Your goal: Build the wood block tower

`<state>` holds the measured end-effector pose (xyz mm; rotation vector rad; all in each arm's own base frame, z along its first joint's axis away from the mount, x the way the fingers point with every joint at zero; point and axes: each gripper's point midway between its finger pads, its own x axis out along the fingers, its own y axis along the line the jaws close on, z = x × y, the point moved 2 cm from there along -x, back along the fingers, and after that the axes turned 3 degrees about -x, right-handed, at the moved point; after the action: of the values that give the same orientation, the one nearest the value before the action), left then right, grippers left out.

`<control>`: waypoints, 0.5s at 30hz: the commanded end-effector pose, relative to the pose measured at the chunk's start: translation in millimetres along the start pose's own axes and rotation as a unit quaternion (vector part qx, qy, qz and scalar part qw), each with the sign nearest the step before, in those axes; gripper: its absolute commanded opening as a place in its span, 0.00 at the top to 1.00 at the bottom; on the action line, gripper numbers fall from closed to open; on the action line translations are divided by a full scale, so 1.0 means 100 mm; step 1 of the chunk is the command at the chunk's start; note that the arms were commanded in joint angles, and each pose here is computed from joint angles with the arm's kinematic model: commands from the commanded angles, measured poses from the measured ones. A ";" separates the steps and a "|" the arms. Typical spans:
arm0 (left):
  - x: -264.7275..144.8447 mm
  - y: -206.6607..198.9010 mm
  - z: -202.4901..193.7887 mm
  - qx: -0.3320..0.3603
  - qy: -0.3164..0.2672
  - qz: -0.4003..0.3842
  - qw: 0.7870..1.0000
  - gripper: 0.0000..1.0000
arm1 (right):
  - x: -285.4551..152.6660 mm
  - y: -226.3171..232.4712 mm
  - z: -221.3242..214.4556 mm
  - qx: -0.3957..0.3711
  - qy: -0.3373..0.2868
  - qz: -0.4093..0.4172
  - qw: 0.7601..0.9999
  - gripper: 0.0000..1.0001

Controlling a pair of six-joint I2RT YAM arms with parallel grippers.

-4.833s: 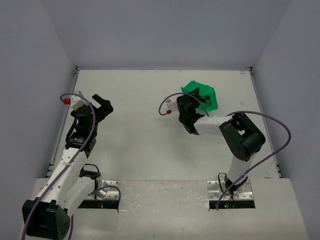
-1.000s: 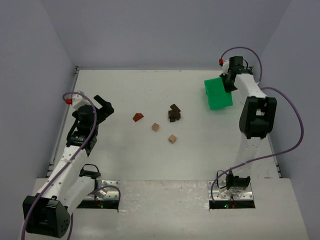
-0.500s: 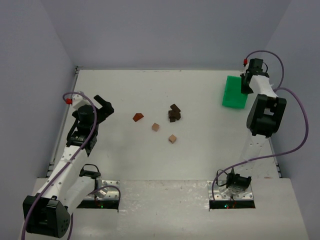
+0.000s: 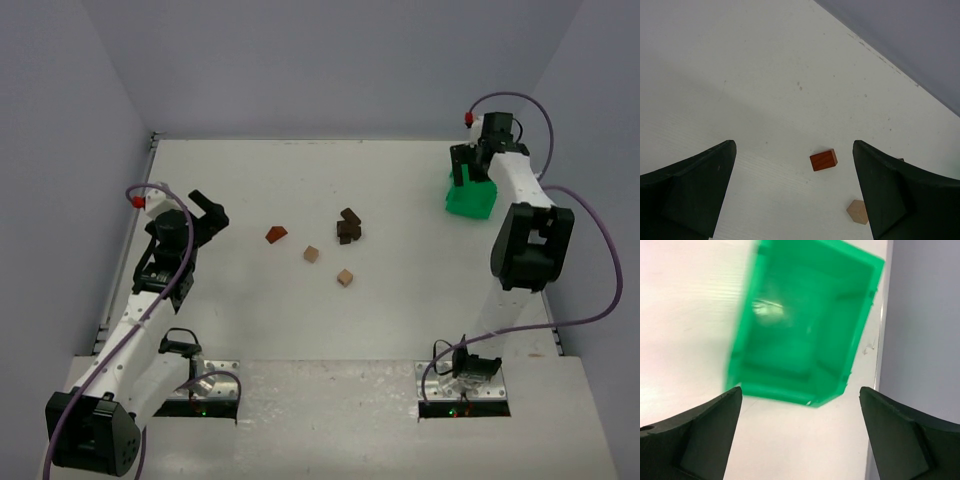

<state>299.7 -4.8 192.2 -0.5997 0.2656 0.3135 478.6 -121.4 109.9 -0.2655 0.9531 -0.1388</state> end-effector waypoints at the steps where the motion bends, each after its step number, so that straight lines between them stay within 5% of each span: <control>1: -0.03 -0.16 0.15 -0.008 -0.021 -0.037 0.999 0.00 | -1.07 0.77 0.73 -0.154 -0.175 0.045 0.971 0.01; 4: -0.04 -0.20 0.11 -0.005 -0.009 -0.053 0.999 0.00 | -1.41 1.44 0.64 -0.257 -0.227 0.126 0.931 0.01; 7: -0.05 -0.23 0.05 -0.004 0.004 -0.065 0.998 0.00 | -1.84 2.24 0.25 -0.354 -0.290 0.276 0.845 0.01; 11: -0.08 -0.28 0.02 -0.007 0.012 -0.084 0.996 0.00 | -2.27 2.74 -0.22 -0.422 -0.328 0.395 0.747 0.01; 15: -0.12 -0.37 0.02 -0.012 0.008 -0.119 0.993 0.00 | -2.24 2.97 -0.56 -0.486 -0.299 0.399 0.718 0.01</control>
<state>299.2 -26.0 196.0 -0.6272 0.2883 0.1767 330.4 182.4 180.7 -0.6812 0.3967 1.0610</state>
